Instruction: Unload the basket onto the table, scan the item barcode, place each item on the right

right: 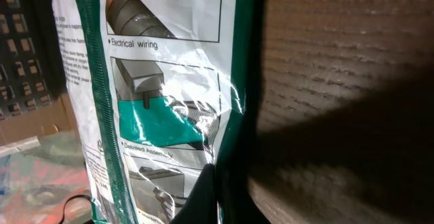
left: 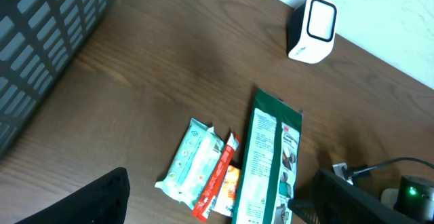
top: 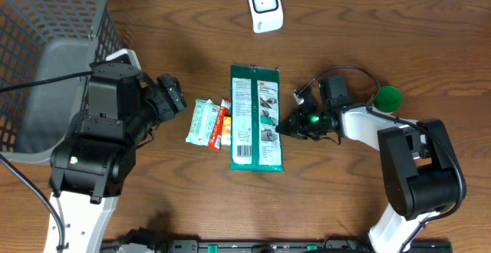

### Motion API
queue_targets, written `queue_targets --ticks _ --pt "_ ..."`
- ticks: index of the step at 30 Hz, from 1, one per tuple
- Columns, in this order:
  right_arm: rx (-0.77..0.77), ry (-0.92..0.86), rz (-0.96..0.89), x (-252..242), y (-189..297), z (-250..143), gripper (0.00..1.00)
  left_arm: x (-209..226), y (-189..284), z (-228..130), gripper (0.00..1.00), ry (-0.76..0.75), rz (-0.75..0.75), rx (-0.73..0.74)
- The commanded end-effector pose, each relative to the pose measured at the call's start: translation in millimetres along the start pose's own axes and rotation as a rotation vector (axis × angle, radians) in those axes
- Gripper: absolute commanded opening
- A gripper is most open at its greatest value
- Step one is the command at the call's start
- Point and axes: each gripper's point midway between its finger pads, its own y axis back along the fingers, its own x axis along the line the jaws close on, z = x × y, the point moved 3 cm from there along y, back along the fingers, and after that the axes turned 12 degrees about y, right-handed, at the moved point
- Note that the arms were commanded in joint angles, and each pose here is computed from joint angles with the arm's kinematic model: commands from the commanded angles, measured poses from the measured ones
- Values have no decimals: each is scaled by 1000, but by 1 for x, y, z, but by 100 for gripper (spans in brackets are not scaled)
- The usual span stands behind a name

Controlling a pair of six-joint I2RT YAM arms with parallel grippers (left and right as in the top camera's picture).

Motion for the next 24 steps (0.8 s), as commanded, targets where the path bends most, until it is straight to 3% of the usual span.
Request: queue_targets --ticks 1,24 --pt "-1 -2 8 -5 1 -1 1 -1 4 6 86 -15 3 -24" --pt "-34 -105 47 -22 24 4 1 -1 4 5 86 -15 5 -23"
